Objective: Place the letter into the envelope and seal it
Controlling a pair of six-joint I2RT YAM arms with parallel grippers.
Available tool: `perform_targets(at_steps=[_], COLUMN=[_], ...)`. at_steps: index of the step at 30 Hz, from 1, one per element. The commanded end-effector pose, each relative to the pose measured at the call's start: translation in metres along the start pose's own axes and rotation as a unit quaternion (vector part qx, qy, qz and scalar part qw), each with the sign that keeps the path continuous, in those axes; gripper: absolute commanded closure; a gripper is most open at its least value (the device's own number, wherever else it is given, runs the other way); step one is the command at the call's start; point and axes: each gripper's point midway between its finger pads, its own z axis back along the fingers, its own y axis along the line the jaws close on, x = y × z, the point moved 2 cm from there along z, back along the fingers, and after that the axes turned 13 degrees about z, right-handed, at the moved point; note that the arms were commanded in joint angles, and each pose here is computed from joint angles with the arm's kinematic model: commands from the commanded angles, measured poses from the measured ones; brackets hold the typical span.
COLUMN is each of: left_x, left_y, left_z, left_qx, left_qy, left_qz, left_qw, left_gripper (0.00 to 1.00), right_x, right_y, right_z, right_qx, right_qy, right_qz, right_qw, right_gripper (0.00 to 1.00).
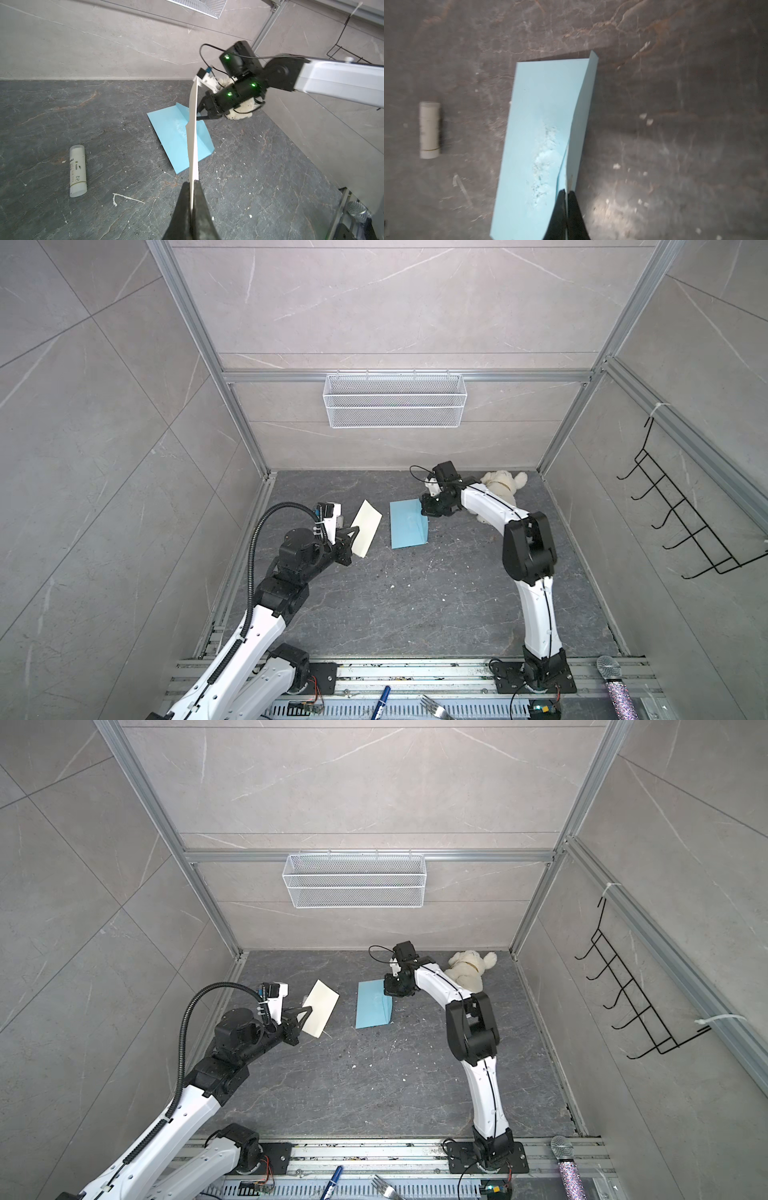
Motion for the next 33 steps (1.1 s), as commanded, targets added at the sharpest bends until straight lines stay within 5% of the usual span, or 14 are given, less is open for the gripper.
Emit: perform_targets(at_steps=[1,11,33], left_x=[0.021,0.022,0.019], left_y=[-0.006,-0.008,-0.012], left_z=[0.001,-0.014,-0.049], left_qx=[-0.013,-0.027,-0.036], left_qy=[-0.048,-0.037,-0.023], left_qz=[0.019,0.044,0.095], left_qw=[0.999,0.998,0.995], left_gripper=[1.0,1.0,1.0], right_x=[0.015,-0.037,-0.088], right_y=[0.025,0.03,-0.006], right_z=[0.04,0.056,0.013], right_qx=[0.057,0.095,0.03], right_qy=[-0.091,-0.117,-0.055], right_qz=[-0.052,-0.063,-0.02], right_qw=[0.993,0.987,0.998], right_gripper=[1.0,1.0,0.97])
